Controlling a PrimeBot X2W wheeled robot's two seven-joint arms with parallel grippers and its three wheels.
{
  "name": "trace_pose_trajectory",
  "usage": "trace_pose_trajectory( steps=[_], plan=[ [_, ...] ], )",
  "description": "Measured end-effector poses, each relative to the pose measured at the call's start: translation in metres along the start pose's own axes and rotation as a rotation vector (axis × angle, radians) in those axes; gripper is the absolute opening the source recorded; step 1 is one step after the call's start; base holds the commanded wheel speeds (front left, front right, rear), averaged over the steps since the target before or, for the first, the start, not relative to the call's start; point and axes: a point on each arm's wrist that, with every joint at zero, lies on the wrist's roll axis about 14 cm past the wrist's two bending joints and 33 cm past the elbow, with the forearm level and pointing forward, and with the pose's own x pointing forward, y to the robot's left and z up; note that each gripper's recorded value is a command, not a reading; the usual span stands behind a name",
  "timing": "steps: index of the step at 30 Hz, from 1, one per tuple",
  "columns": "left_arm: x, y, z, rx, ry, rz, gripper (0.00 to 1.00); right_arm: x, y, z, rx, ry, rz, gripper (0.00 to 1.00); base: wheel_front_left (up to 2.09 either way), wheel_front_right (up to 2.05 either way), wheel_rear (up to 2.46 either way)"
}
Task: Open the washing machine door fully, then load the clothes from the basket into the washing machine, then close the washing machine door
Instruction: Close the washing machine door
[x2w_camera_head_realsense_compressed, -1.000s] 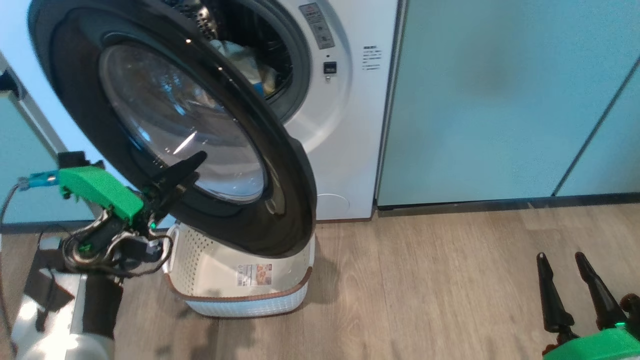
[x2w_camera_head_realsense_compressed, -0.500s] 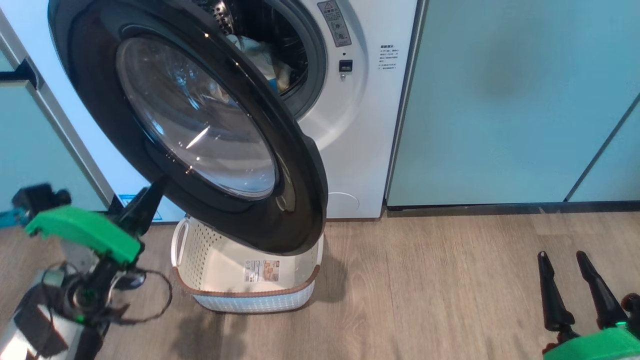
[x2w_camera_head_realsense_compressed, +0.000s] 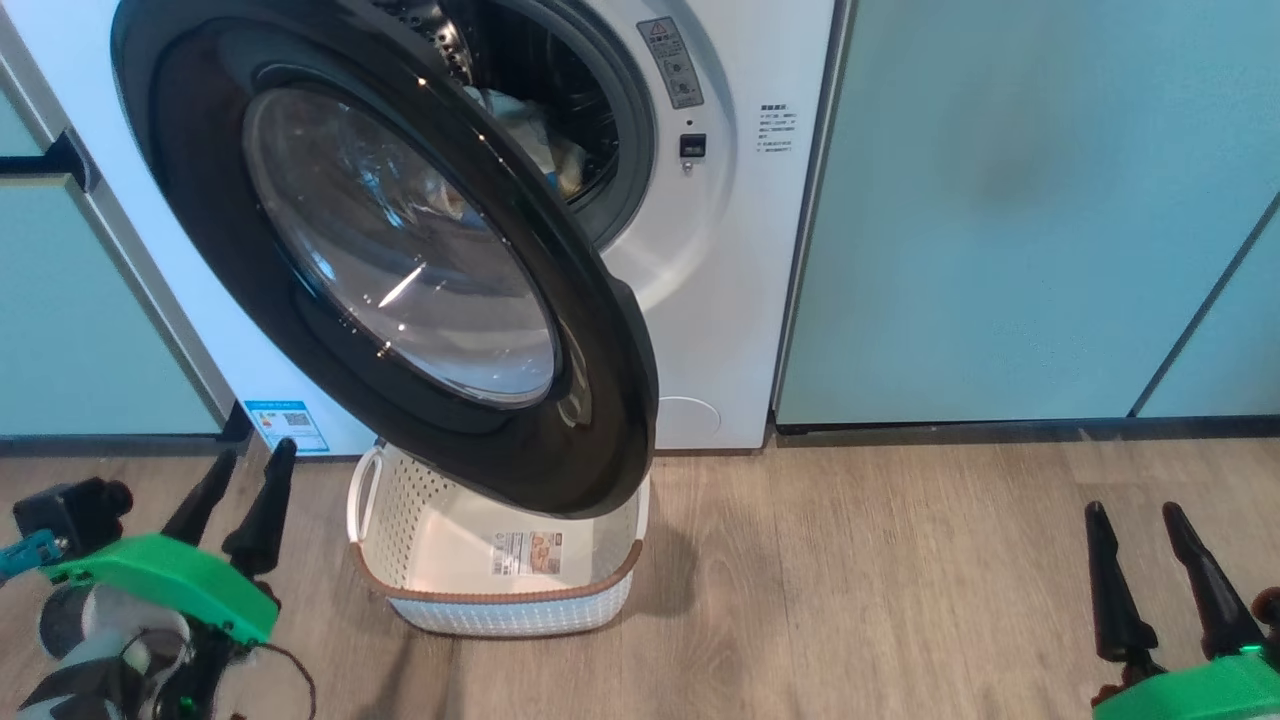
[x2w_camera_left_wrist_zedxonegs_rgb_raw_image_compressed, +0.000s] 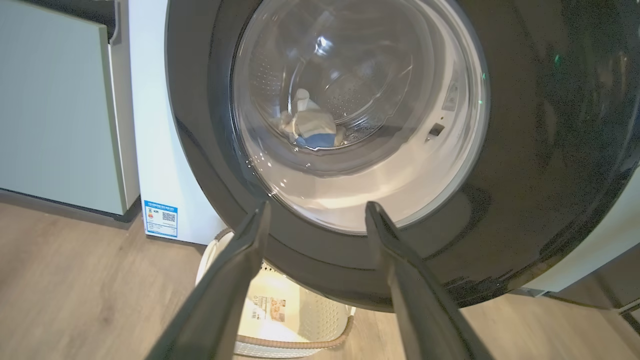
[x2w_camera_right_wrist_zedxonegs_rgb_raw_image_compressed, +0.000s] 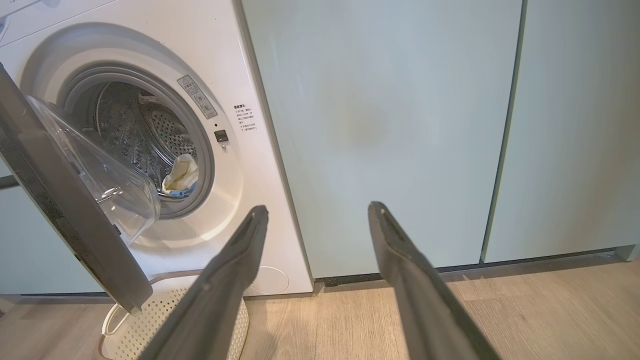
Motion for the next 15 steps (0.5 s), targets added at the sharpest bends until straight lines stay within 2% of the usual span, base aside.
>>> trace_pose_trajectory(
  steps=[7,15],
  plan=[
    [-0.005,0.008,0.010,0.152,-0.037,0.020,1.00,-0.001,0.001,-0.001,0.005,0.003,0.000,1.00,0.00,0.00,0.00],
    [-0.025,0.018,-0.004,0.219,-0.022,0.069,1.00,-0.005,0.001,-0.005,0.009,0.013,-0.004,1.00,0.00,0.00,0.00]
  ],
)
